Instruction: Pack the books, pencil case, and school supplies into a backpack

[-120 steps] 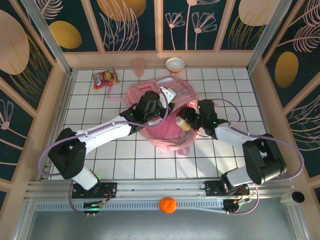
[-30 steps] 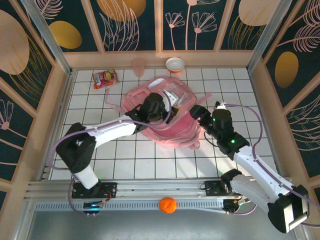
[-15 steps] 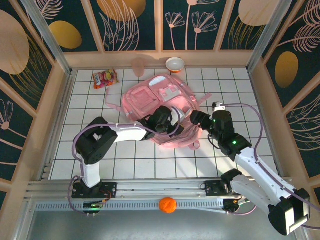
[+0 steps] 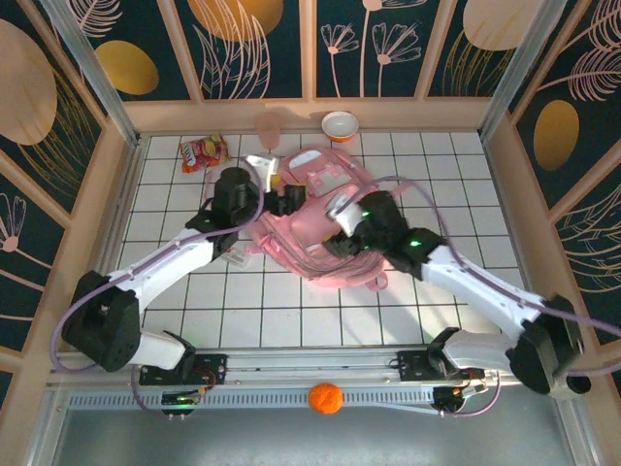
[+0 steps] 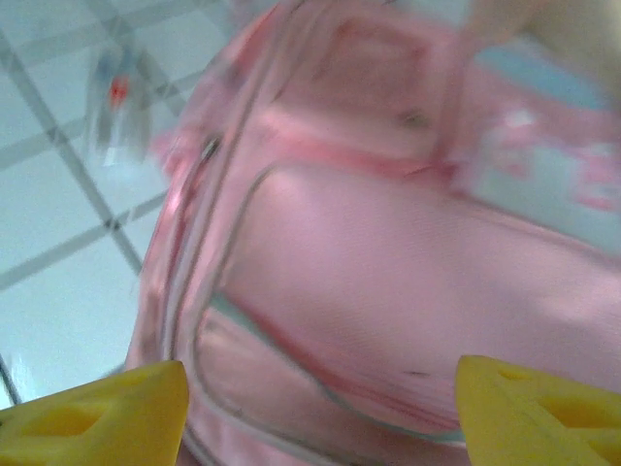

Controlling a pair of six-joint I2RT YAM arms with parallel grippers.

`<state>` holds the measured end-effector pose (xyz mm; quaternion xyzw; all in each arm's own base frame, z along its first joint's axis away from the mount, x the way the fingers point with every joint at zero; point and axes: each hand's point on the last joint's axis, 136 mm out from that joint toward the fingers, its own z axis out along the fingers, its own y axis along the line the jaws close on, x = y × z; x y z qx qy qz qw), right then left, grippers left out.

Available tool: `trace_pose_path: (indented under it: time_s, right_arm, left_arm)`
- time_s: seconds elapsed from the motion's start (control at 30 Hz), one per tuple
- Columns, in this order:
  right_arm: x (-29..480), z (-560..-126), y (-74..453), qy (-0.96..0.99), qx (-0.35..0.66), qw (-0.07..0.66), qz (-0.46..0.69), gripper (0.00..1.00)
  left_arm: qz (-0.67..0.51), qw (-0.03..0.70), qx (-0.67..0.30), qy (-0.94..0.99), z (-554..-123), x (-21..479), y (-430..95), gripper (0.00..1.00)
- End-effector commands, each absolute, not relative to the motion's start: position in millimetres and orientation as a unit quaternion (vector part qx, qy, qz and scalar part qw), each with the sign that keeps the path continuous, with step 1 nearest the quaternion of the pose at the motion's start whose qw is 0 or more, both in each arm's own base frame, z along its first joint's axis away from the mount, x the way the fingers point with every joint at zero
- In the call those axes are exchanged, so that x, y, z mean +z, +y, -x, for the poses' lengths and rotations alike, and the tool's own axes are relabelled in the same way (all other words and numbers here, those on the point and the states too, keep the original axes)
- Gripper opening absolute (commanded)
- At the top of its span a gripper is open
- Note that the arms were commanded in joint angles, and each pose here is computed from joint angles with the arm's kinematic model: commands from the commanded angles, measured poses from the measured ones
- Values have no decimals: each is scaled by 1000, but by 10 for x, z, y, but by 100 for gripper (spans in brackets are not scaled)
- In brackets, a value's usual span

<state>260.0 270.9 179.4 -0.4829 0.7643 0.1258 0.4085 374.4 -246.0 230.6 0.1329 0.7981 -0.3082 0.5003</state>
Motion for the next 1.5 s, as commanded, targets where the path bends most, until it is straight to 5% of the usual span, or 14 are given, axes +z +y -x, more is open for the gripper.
trace_pose_path:
  time_s: [0.0, 0.33, 0.6, 0.73, 1.13, 1.3, 1.47]
  right_arm:
    - [1152, -2403, 2621, 715, 22, 314, 624, 72]
    - [540, -2621, 2612, 688, -49, 298, 660, 65]
    - [822, -2596, 2665, 659, -48, 335, 671, 24]
    - [880, -2503, 2661, 647, -32, 334, 684, 14]
    - [1052, -2417, 2672, 639, -7, 360, 680, 6]
    - [1197, -2415, 2700, 636, 4, 385, 669, 5]
    - [1349, -2476, 2686, 637, 4, 408, 654, 4]
  left_arm:
    - [-65, 458, -321, 826, -3690, 1921, -2120, 82]
    - [-42, 457, -288, 841, -3600, 1567, -1783, 81]
    - [-245, 468, -219, 820, -3402, 1402, -1876, 73]
    - [-350, 461, -154, 801, -3324, 1267, -1834, 60]
    - [-549, 333, -65, 764, -3354, 781, -1794, 70]
    - [-566, 308, -65, 762, -3384, 534, -1801, 66]
    - [-569, 325, -103, 748, -3296, 537, -1927, 46]
